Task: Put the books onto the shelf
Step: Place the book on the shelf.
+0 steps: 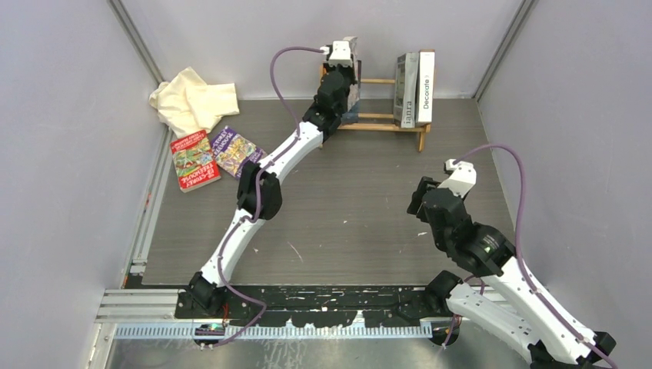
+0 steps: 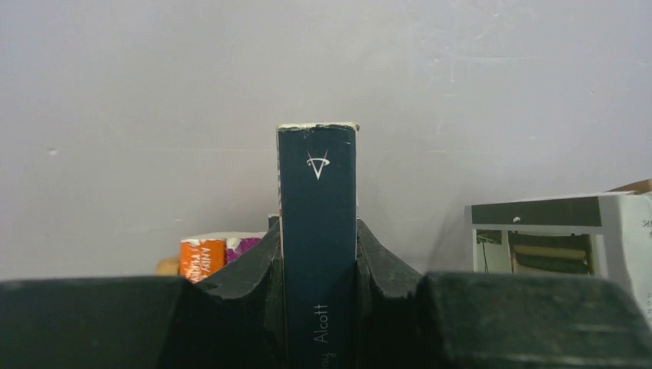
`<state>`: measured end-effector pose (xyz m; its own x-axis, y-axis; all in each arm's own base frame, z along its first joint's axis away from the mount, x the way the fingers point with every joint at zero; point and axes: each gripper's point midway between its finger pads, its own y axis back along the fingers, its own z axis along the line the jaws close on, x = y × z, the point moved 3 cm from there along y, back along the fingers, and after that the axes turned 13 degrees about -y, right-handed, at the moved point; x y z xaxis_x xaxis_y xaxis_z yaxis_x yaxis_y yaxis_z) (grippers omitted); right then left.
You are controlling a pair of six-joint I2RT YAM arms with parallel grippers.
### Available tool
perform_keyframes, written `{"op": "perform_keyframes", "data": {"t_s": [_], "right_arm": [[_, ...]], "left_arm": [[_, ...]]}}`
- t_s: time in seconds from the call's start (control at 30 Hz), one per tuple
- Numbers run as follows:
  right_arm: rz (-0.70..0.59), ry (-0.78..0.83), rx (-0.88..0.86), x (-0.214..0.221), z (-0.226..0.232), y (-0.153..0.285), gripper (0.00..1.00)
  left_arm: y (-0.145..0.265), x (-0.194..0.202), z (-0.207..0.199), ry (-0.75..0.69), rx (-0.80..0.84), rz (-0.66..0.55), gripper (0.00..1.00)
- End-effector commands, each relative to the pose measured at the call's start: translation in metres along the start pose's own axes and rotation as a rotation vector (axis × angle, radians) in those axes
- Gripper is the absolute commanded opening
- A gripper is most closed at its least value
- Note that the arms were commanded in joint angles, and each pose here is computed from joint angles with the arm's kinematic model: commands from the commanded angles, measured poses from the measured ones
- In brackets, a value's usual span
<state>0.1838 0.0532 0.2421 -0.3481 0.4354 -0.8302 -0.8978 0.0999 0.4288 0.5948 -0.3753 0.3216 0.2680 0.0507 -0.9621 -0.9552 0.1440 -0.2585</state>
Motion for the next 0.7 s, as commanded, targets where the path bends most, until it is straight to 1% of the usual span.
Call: {"op": "perform_keyframes", "data": {"t_s": [0.0,0.33,0.47,0.5,0.53,0.6,0.67], "right_arm": [[-0.078,-0.007,-0.017,-0.013,0.015,-0.012,0.64],[-0.045,0.011,0.029,-0.007,0.015,-0.027,0.63],[-0.023,0.016,0.039,-0.002,0.015,-0.031,0.63],[-0.019,0.018,0.041,-0.002,0.016,-0.031,0.63],[-0.016,0.019,0.04,-0.002,0.016,-0.031,0.63],[-0.011,0.022,0.038,-0.002,0.017,-0.031,0.63],[-0.004,0.028,0.038,-0.002,0.018,-0.031,0.64]], "left_arm": [[-0.008,-0.034,-0.004,0.117,0.03,-0.188,0.0],[-0.008,0.025,-0.02,0.101,0.067,-0.161,0.0],[-0.007,0.04,-0.022,0.088,0.056,-0.163,0.0],[-0.007,0.044,-0.02,0.082,0.05,-0.164,0.02],[-0.006,0.044,-0.02,0.08,0.045,-0.167,0.08],[-0.005,0.047,-0.018,0.07,0.037,-0.164,0.25],[-0.003,0.05,-0.017,0.061,0.031,-0.156,0.37]]}}
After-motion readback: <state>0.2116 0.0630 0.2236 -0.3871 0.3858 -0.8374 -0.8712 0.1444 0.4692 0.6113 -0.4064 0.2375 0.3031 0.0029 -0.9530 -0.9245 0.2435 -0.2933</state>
